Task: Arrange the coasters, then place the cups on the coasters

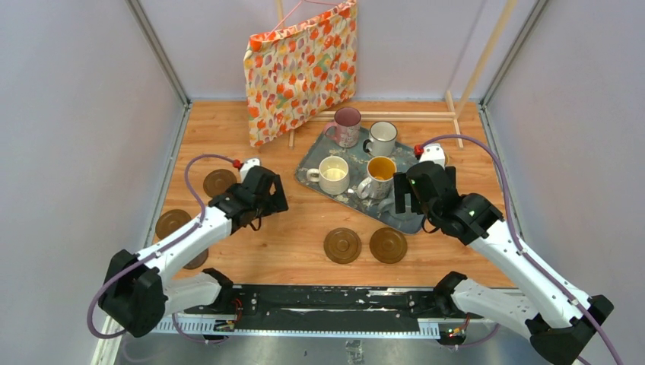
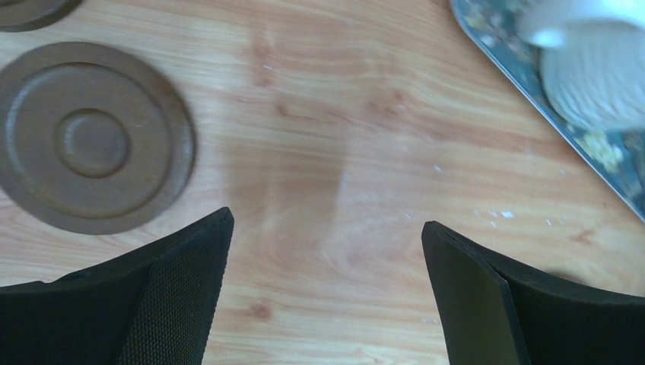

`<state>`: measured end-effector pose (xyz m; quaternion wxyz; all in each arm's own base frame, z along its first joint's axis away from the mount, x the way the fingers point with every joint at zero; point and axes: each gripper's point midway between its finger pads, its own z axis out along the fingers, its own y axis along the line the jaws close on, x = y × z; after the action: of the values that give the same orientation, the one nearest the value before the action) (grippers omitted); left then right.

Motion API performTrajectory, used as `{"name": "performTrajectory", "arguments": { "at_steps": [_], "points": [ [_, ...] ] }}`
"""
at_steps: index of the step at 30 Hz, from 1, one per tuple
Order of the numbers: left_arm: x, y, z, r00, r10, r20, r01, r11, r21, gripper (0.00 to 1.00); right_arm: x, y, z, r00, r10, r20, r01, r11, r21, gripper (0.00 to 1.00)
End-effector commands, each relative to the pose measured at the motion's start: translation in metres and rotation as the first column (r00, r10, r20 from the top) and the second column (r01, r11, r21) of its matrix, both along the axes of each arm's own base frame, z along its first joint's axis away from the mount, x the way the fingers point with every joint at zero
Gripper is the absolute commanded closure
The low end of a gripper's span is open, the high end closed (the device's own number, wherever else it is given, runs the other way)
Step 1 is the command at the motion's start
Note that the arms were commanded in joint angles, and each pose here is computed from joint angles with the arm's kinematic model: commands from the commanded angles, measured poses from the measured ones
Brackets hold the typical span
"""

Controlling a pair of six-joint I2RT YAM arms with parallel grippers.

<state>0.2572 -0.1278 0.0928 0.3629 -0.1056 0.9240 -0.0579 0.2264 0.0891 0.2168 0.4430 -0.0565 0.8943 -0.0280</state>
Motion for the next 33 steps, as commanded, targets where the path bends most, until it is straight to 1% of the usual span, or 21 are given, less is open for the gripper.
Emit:
{"name": "performTrajectory", "arguments": {
  "at_steps": [1,3,8,12,18,22,26,29,33],
  "points": [
    [0.008,0.033,-0.016,0.996,0.08,-0.048,-0.08,0.997,-0.006,0.0,-0.001,0.0,-0.004,1.0,0.01,0.0,-0.01,1.0,-0.022,0.0],
    [0.012,0.045,-0.021,0.991,0.12,-0.063,-0.121,0.992,-0.016,0.0,-0.002,-0.001,-0.004,1.0,0.013,0.001,-0.013,1.0,-0.024,0.0],
    [0.023,0.074,-0.031,0.971,0.226,-0.082,-0.226,0.974,0.001,0.0,-0.003,-0.002,-0.006,1.0,0.015,-0.002,-0.015,0.999,-0.031,0.0],
    [0.031,0.084,-0.045,0.954,0.276,-0.118,-0.28,0.96,-0.016,0.0,-0.003,-0.002,-0.008,1.0,0.017,-0.005,-0.018,0.999,-0.034,0.0],
    [0.031,0.085,-0.065,0.943,0.294,-0.156,-0.299,0.954,-0.01,0.0,-0.004,-0.004,-0.007,1.0,0.018,0.002,-0.018,0.999,-0.035,0.0],
    [0.028,0.079,-0.073,0.945,0.268,-0.188,-0.279,0.96,-0.029,0.0,-0.005,-0.005,-0.01,1.0,0.017,-0.001,-0.017,0.999,-0.039,0.0],
    [0.014,0.063,-0.081,0.952,0.218,-0.214,-0.239,0.968,-0.076,0.0,-0.005,-0.005,-0.011,1.0,0.017,-0.004,-0.017,0.999,-0.041,0.0],
    [-0.001,0.042,-0.085,0.964,0.153,-0.218,-0.169,0.984,-0.06,0.0,-0.002,-0.003,-0.012,1.0,0.018,-0.003,-0.018,0.999,-0.045,0.0],
    [-0.028,0.003,-0.094,0.971,0.033,-0.235,-0.045,0.998,-0.045,0.0,0.002,0.001,-0.011,1.0,0.021,0.0,-0.021,0.999,-0.043,0.0]
  ]
}}
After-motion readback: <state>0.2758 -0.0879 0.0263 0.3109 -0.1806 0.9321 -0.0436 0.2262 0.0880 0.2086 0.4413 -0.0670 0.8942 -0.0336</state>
